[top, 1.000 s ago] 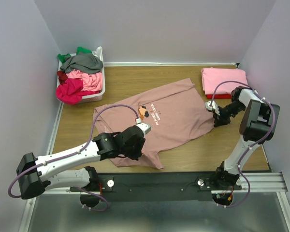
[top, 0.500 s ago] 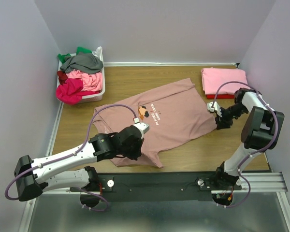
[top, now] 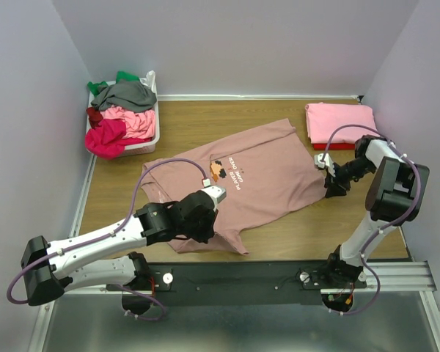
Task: Fold and stack the t-shirts
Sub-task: Fold the tshirt
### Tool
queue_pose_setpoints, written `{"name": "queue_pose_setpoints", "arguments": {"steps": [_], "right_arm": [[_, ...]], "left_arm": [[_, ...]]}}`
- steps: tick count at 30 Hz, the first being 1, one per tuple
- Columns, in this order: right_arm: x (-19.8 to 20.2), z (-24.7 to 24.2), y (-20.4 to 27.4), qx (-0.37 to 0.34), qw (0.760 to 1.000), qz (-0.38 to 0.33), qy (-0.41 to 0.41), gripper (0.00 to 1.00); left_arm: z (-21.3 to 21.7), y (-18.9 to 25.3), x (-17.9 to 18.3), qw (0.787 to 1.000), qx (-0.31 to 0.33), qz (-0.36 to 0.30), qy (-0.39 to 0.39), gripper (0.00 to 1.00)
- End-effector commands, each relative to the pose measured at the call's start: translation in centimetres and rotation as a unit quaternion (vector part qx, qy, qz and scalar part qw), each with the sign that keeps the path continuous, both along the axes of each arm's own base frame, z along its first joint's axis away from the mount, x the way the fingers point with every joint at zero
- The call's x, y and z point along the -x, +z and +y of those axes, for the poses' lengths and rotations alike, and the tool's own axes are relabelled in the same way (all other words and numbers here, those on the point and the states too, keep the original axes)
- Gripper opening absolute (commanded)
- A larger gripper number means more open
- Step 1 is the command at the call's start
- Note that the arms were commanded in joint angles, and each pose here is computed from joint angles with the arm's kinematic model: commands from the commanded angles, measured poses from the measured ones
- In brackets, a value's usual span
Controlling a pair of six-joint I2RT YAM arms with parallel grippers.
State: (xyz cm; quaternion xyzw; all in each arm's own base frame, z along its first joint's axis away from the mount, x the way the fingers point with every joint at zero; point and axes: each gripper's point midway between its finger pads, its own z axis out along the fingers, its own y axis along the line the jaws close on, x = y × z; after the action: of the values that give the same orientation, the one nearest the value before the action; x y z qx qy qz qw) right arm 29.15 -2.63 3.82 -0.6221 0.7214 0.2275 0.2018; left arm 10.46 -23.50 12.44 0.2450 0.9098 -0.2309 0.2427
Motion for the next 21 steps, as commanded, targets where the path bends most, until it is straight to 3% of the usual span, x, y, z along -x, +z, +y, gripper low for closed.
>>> {"name": "queue_pose_setpoints", "arguments": {"steps": [1, 5, 18, 21], "right_arm": [[-1.3, 0.6, -0.5, -0.019, 1.0, -0.002, -0.01, 0.51], [-1.4, 0.6, -1.2, -0.016, 1.0, 0.003, -0.012, 0.5], [-0.3, 0.4, 0.4, 0.002, 1.0, -0.01, -0.013, 0.0], [0.5, 0.3, 1.3, 0.008, 1.0, -0.025, -0.014, 0.0]], "left_arm": [[-0.1, -0.3, 0.2, 1.0, 0.001, 0.009, -0.001, 0.0], [-0.2, -0.3, 0.2, 1.0, 0.002, 0.01, -0.001, 0.0], [0.0, -0.3, 0.3, 1.0, 0.005, 0.01, 0.001, 0.0], [0.0, -0.1, 0.3, 1.0, 0.009, 0.008, 0.002, 0.0]]}}
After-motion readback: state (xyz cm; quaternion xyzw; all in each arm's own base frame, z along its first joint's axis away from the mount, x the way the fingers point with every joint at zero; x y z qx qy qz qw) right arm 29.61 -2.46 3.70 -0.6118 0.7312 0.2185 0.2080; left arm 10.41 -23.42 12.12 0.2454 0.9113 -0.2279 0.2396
